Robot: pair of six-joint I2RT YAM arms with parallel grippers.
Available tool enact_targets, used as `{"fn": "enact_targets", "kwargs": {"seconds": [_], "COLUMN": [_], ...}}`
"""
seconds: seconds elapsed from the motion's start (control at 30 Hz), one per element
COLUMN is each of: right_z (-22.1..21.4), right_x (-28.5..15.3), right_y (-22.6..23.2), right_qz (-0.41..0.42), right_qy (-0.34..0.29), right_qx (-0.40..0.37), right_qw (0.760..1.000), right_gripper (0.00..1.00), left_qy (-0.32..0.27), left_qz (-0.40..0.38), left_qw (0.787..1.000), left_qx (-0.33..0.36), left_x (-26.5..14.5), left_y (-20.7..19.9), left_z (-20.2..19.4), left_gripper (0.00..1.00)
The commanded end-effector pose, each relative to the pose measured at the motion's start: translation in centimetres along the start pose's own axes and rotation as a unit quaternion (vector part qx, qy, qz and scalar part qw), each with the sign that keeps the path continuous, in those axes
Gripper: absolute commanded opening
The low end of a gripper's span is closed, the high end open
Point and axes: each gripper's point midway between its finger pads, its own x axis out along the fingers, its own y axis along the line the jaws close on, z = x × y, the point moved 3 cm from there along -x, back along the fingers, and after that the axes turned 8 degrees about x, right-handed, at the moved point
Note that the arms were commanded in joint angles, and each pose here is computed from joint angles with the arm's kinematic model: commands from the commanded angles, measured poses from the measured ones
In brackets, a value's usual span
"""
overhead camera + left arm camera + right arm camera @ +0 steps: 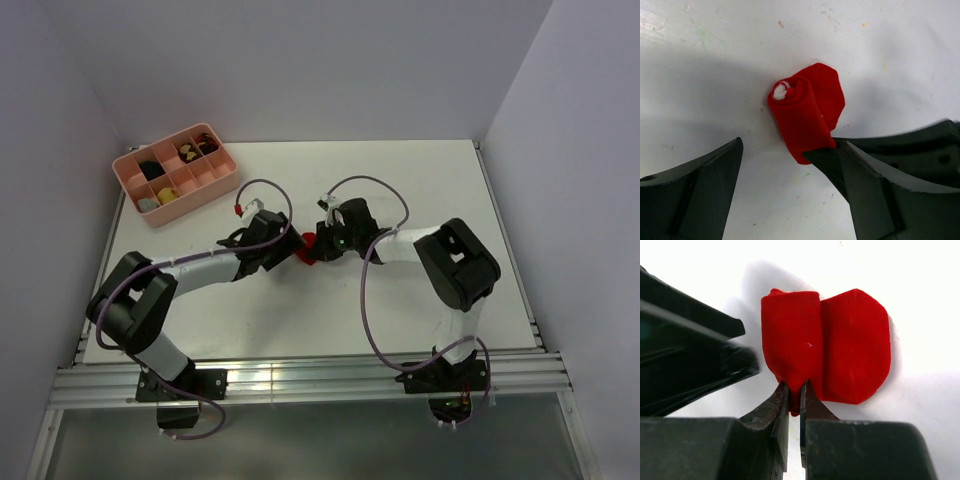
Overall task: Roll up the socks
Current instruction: Roll the sock at the center of the board.
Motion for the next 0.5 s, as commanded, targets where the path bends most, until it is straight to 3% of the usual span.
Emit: {"fn": "enact_targets", "kwargs": {"seconds": [0.0,0.23,0.47], "right_z": [-2.4,-2.1,-1.8], "right_x": [0.1,0.1,0.3], "right_y": [0.3,-0.9,-1.6], "right_qz": [0.073,0.136,0.135], "right_qy": [0.092,0.118,0.130], "right_qx": [0.120,0.232,0.254], "right_qw": [0.986,0.956,0.949], "right_gripper": [0.00,0.00,0.00], "left_qy": [-0.026,-0.018,-0.024], "left_qz": [-0.034,-0.039,-0.036], "left_qw": [0.999,0.999,0.999], "left_qx": [-0.023,-0.022,-0.018], "left_x": [-1.1,-0.5,0.6], "left_y": [-1.0,-0.4,0.1], "left_z": [1.0,0.1,-0.3], "left_gripper": [0.83,0.80,0.78]}}
